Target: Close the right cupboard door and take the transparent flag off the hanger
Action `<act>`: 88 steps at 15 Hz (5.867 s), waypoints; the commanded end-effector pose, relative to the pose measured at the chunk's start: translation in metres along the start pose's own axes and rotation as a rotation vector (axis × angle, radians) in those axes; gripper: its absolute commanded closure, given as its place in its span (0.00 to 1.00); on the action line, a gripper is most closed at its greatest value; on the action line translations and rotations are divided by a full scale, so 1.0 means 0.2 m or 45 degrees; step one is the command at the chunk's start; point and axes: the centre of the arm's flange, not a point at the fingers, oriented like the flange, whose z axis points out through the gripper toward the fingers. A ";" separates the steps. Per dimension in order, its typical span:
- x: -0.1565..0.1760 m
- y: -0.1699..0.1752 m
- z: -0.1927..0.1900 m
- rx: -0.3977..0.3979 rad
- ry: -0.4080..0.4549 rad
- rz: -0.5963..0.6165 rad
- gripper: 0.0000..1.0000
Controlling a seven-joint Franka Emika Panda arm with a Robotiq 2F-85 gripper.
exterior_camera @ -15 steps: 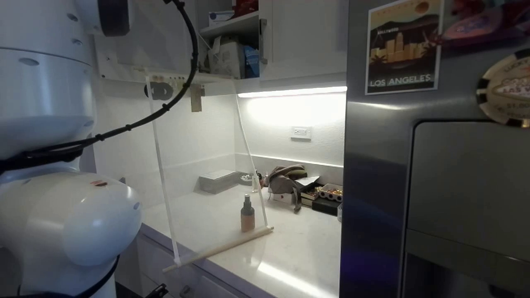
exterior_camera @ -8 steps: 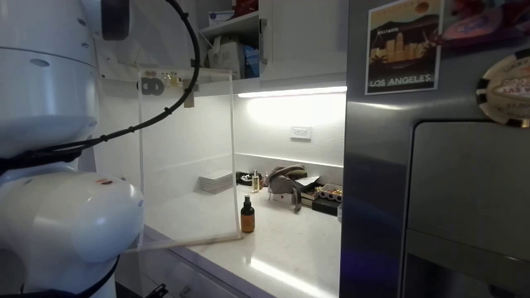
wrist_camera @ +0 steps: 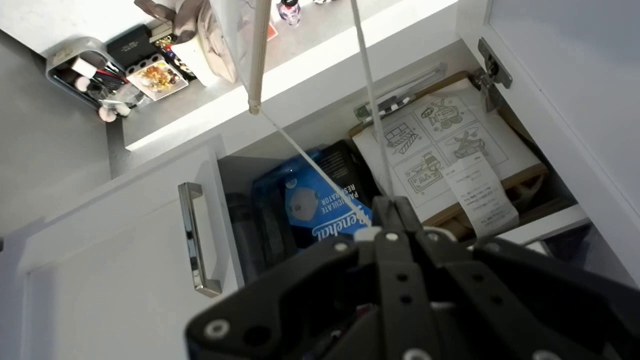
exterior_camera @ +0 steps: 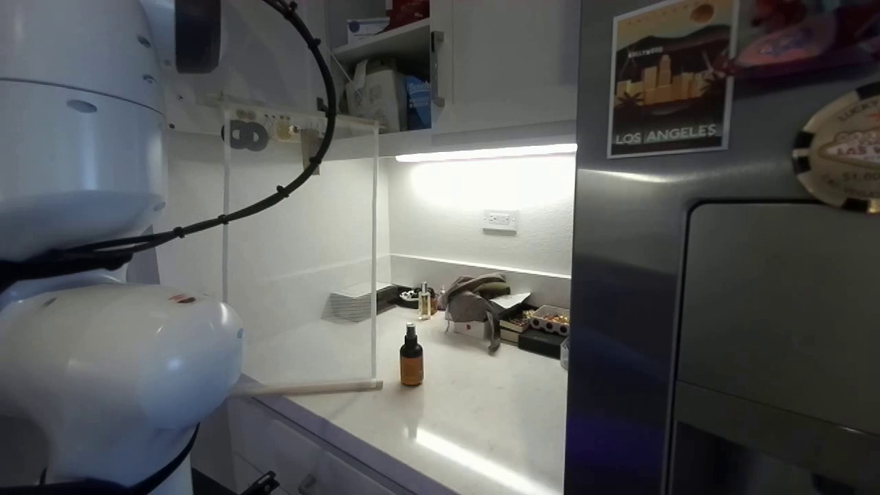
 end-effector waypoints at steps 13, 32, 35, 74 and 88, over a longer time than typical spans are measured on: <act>0.28 -0.14 0.14 0.109 0.030 0.090 1.00; 0.33 0.16 0.83 -0.133 -0.629 -0.117 1.00; 0.30 0.20 0.91 -0.152 -0.707 -0.162 1.00; -0.08 0.54 1.78 -0.212 -1.094 -0.814 1.00; -0.05 0.57 1.80 -0.150 -1.092 -1.013 0.66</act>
